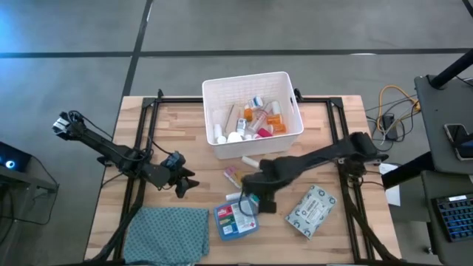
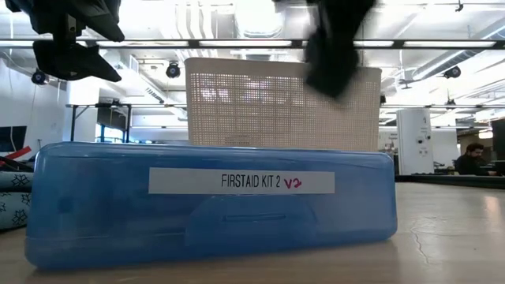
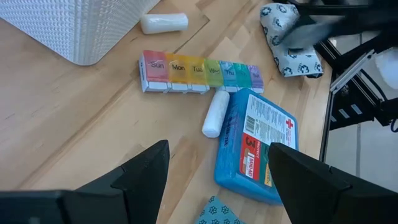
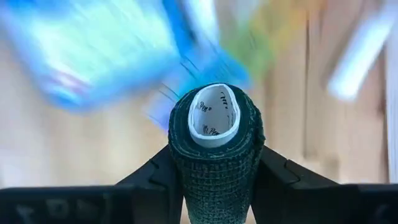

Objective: Pick & place medical supplies in basket/bin
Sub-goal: Put the green bandage into the bin, then put the rolled gauze into the bin

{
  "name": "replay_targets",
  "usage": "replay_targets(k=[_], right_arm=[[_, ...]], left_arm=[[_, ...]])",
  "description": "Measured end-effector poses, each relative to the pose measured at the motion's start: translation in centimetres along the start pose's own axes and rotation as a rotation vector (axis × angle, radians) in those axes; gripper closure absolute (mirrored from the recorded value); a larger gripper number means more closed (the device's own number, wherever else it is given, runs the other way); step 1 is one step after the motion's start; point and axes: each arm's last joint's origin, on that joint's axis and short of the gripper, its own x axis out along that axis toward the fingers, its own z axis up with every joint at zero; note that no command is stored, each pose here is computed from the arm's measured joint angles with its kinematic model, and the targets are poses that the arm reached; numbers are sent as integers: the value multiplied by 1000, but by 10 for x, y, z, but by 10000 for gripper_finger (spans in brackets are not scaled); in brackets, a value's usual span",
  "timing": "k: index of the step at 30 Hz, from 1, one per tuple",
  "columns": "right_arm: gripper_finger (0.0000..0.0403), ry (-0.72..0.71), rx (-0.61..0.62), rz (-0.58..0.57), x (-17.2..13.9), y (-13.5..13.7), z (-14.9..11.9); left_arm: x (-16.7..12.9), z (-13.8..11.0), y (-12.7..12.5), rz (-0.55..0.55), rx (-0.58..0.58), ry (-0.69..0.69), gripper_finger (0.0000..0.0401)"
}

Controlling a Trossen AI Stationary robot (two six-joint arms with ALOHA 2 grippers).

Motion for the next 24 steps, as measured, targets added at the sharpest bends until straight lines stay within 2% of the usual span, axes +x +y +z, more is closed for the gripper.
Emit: replay_targets(k=[2,4,6,8,11,14,16,18,20,21,24], right_arm=[[277,-170,21,-20,-38,17,11],[274,-365,50,-127,-77,23,19],[269,-534,74,-270,-109,18,27],[262,-606,135,-320,-132,-3,37],[247,-591,316,-364,-148,-57,47],[224,-527,434,-451,-151,-117,50],[204,-471,510,-397,-151,-152,49],[179,-416,592,-243,-147,-181,47],[157,-370,634,-117,-141,-202,45],[147,-359,644,-98,-138,-207,44],[129,-350,620,-168,-137,-210,42]], left_arm=[[0,0,0,0,1,0,148],[0,0,0,0,1,0,148],[0,0,0,-1,2,0,148],[0,0,0,-1,2,0,148],[0,0,-1,-8,-1,-4,148],[0,2,-3,-30,-11,-15,148],[0,3,-5,-49,-20,-24,148],[0,3,-6,-62,-32,-27,148],[0,3,-7,-68,-41,-25,148],[0,3,-6,-68,-41,-24,148],[1,3,-8,-70,-43,-26,148]])
